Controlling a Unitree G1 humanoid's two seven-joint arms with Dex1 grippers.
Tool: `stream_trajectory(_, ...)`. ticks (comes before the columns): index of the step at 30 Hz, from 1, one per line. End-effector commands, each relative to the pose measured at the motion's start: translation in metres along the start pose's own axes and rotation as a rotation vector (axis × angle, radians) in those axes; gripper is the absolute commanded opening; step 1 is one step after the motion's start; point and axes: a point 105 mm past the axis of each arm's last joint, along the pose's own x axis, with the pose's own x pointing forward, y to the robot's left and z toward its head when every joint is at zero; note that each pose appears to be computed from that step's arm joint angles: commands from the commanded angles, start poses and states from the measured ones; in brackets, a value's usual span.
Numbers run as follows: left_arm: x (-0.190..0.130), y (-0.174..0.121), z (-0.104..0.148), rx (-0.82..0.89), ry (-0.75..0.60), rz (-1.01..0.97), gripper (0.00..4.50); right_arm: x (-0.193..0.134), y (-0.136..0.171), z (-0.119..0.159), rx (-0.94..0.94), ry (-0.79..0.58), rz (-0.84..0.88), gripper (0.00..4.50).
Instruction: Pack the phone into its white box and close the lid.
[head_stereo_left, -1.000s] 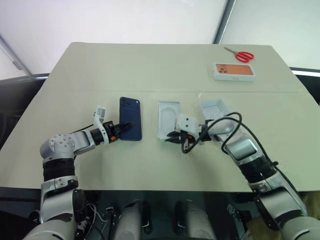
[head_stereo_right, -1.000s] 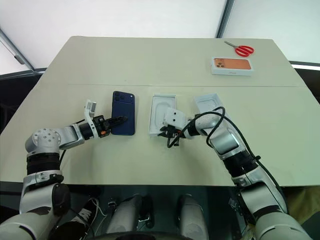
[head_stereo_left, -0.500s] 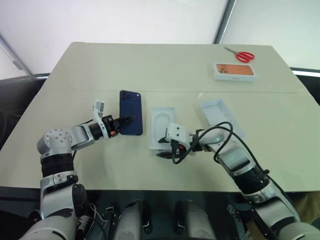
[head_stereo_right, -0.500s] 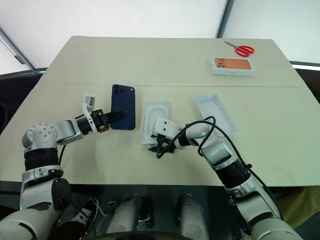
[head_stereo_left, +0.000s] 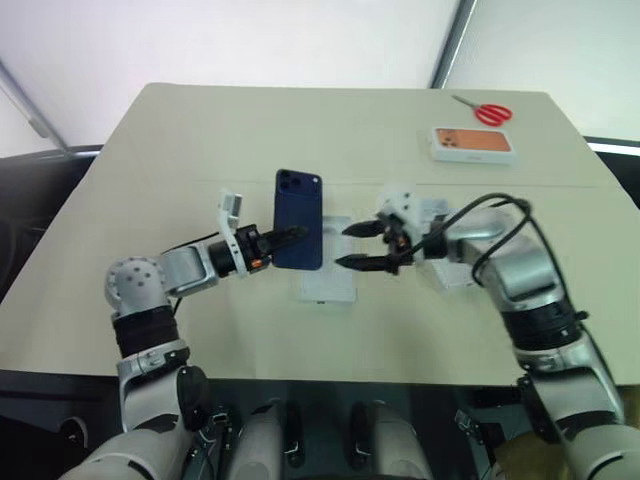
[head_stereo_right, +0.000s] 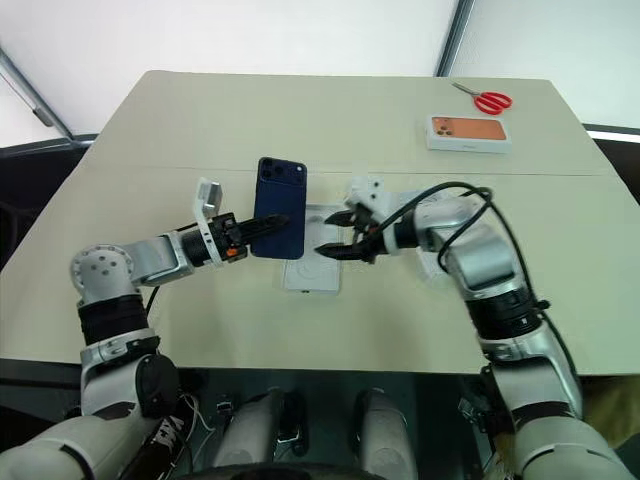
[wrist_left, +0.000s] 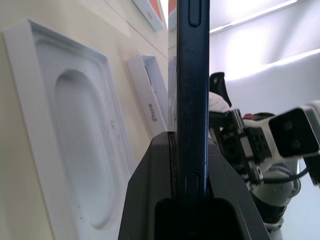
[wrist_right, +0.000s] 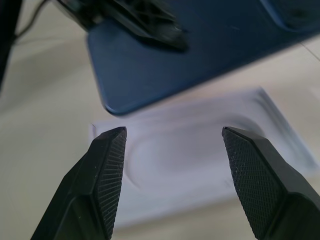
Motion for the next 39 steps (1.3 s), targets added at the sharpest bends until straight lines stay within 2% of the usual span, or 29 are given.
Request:
stream_trajectory(1,0.004,-0.007,-0.005,0.000,-0.020,-0.026,0.00,-0.026,-0.027,-0.008,-0.023,0.013,-0.116,3.17)
stream_trajectory(4,0.010,0.002,-0.015,-0.046,-0.018,0.009,0.00,-0.038,-0.035,-0.014,-0.004,0.005,-0.145,3.17)
stream_trajectory(8,0.021,0.011,-0.028,-0.096,-0.008,0.037,0.00,-0.034,-0.035,-0.014,-0.015,-0.011,-0.157,3.17)
stream_trajectory(19,0.027,0.012,-0.031,-0.107,0.055,0.053,0.00,-0.024,-0.035,-0.013,-0.039,-0.012,-0.170,3.17)
stream_trajectory(25,0.029,0.011,-0.034,-0.109,0.081,0.040,2.75,-0.020,-0.035,-0.011,-0.047,-0.017,-0.166,3.24)
stream_trajectory(27,0.029,0.011,-0.033,-0.099,0.084,0.048,3.85,-0.019,-0.035,-0.011,-0.050,-0.015,-0.167,3.24)
stream_trajectory(28,0.029,0.009,-0.033,-0.087,0.089,0.041,4.22,-0.018,-0.035,-0.011,-0.049,-0.015,-0.167,3.24)
stream_trajectory(29,0.028,0.007,-0.032,-0.078,0.091,0.034,4.41,-0.018,-0.035,-0.011,-0.050,-0.016,-0.167,3.24)
stream_trajectory(34,0.017,0.008,-0.020,0.001,0.085,0.080,4.41,-0.014,-0.035,-0.012,-0.055,-0.012,-0.162,3.24)
stream_trajectory(39,0.013,0.005,-0.020,0.026,0.096,0.074,4.41,-0.009,-0.035,-0.009,-0.056,-0.022,-0.158,3.24)
